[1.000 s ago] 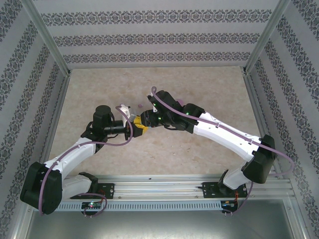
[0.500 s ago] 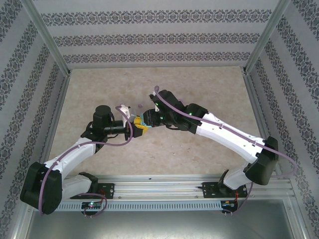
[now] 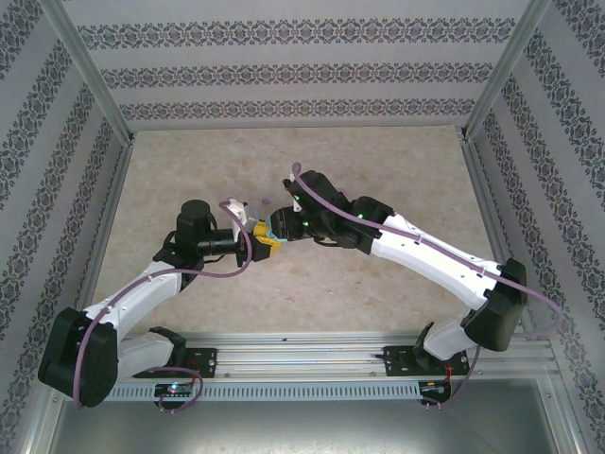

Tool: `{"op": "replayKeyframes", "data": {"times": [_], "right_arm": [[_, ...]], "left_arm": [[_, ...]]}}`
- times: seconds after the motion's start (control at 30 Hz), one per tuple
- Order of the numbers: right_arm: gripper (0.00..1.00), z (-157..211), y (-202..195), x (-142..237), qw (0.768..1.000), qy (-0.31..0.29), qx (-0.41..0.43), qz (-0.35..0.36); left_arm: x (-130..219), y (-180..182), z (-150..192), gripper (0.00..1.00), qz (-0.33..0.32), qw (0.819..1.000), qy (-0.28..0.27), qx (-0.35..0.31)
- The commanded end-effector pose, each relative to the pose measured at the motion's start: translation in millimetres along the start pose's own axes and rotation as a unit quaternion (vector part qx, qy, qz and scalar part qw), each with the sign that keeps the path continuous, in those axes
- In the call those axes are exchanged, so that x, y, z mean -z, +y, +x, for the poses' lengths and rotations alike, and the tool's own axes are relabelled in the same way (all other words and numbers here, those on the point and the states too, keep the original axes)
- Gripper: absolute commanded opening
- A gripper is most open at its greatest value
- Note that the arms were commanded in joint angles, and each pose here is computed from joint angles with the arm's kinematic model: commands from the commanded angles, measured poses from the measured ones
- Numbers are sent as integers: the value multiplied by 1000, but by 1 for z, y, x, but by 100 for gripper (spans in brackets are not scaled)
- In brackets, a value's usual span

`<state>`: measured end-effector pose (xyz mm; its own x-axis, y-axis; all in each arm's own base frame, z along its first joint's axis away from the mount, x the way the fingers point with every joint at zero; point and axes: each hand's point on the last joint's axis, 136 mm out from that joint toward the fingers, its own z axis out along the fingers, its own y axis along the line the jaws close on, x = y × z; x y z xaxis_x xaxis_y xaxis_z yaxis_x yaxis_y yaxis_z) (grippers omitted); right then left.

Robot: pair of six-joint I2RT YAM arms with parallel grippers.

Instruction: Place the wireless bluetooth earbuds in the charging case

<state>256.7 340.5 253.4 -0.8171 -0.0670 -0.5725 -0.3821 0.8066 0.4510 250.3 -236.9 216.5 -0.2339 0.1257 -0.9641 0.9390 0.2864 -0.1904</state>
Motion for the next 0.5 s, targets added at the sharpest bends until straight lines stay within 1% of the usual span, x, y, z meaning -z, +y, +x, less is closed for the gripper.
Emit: {"op": "replayKeyframes", "data": {"times": [0.0, 0.2, 0.47], "right_arm": [[34, -8, 3, -8, 1000, -9, -7, -8], [35, -7, 5, -15, 1000, -3, -5, -8], [33, -5, 5, -22, 1000, 0, -5, -6]], "left_arm": [[-3, -17, -14, 10, 37, 998, -16, -41], [-4, -17, -13, 10, 37, 998, -15, -41], [-5, -14, -16, 10, 35, 998, -20, -40]]}}
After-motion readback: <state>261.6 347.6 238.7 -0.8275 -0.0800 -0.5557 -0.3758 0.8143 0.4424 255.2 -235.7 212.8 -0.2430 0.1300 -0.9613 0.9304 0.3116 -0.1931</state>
